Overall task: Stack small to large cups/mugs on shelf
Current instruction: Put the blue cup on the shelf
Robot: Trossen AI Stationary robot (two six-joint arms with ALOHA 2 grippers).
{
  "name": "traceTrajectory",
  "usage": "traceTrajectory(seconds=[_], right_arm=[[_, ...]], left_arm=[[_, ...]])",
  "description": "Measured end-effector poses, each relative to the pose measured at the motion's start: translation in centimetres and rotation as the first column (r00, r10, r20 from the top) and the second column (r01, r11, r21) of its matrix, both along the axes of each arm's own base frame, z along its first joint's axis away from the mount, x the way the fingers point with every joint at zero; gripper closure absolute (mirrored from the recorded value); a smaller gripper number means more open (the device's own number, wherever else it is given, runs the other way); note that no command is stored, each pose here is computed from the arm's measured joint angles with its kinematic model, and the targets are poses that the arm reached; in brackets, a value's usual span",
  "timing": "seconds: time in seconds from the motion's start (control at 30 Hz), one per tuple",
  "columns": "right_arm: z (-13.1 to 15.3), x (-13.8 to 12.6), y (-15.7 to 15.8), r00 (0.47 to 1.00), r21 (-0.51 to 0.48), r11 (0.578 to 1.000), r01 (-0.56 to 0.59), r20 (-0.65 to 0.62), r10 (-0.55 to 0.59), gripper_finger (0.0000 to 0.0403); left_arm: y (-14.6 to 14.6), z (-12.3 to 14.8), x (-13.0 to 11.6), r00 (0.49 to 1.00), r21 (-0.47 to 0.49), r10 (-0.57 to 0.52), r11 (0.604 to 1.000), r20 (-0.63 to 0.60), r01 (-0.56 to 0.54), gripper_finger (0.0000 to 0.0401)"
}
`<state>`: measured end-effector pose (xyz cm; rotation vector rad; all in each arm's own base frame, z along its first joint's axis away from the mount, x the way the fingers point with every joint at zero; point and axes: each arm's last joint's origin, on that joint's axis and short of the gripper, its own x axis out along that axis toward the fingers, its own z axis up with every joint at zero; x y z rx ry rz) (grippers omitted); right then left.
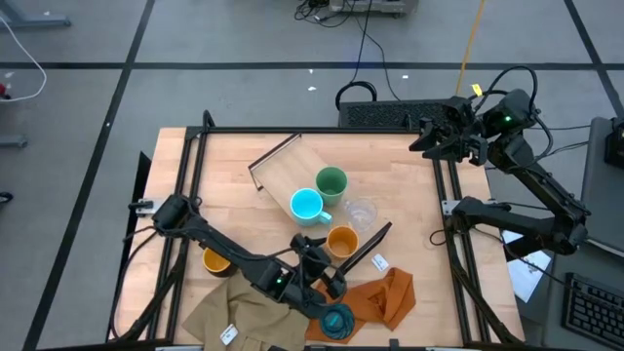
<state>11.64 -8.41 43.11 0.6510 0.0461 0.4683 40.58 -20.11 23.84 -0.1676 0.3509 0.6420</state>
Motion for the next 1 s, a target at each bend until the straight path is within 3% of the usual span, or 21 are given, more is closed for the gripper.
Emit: traceTrajectory(seconds=[0.53, 0.8, 0.9, 1.0], right_arm=[[0.0, 0.0, 0.0, 1.000, 0.001, 1.000, 0.000, 0.000, 0.000, 0.0211], [0.0, 0.0, 0.0, 1.000, -0.001, 1.000, 0.001, 0.001, -0.001, 0.0211], [0.0, 0.0, 0.0, 1.000, -0.001, 1.000, 0.001, 0.000, -0.001, 0.0211], [0.0, 0.0, 0.0, 1.000, -0.001, 1.000, 0.001, 0.000, -0.001, 0.0211]], left_arm=[[-0.5, 0.3, -1.8, 0.999, -0.039, 0.029, 0.999, -0.029, -0.030, 0.0009], [-1.7, 1.5, -2.8, 1.000, -0.072, -0.005, 0.997, 0.004, 0.005, 0.0009], [-2.2, 2.3, -3.2, 0.999, -0.140, -0.027, 0.990, 0.042, 0.033, 0.0009], [-2.7, 3.1, -3.0, 0.992, -0.282, -0.079, 0.954, 0.095, 0.103, 0.0009]])
